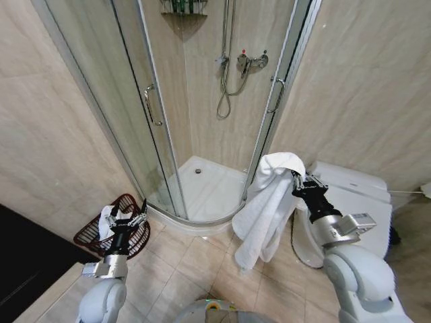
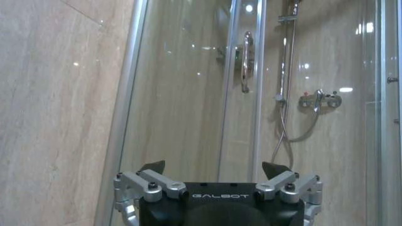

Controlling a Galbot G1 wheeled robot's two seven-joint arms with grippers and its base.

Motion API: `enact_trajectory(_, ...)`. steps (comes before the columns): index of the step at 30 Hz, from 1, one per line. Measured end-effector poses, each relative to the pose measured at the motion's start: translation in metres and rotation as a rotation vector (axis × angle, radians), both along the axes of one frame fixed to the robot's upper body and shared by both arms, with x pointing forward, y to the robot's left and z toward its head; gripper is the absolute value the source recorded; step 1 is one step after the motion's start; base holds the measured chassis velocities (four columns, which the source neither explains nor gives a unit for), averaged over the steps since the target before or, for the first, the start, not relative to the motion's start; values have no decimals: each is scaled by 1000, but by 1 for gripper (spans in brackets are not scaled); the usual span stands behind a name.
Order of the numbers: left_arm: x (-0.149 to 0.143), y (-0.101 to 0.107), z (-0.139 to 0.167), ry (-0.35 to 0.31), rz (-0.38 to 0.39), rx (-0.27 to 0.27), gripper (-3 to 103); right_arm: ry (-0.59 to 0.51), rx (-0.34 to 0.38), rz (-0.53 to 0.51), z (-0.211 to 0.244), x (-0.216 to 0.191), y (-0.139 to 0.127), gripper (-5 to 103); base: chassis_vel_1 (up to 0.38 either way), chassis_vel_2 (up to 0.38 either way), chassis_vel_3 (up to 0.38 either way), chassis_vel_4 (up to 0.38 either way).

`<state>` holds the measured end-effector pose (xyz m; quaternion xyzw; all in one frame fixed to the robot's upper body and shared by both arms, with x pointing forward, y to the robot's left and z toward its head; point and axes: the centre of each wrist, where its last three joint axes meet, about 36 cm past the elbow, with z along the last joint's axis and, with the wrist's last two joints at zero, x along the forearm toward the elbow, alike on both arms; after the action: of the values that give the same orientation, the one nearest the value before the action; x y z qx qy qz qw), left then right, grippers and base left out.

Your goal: Discard the used towel into the hamper.

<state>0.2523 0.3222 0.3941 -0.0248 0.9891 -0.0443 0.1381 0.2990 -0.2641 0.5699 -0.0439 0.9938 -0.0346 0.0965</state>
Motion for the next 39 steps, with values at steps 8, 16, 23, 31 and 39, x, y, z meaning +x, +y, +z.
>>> enact_trajectory(8,-1,0,-1,3,1,-3,100,-4,8,3,-2,-1,2,8,0,0,0,0)
enact_trajectory(16,-1,0,0,1,2,-1,100,-1,-1,0,-3,1,2,8,0,0,0,0)
enact_trajectory(23,-1,-2,1,2,-1,-5,100,3,-5,0,-3,0,2,8,0,0,0,0)
enact_trajectory(31,-1,-2,2,2,-2,-4,100,3,-7,3,-3,1,3,8,6,3,-6,-3)
enact_trajectory(39,0,-3,2,2,-4,-4,100,3,-8,4,-3,1,3,8,68,59,-69,-67)
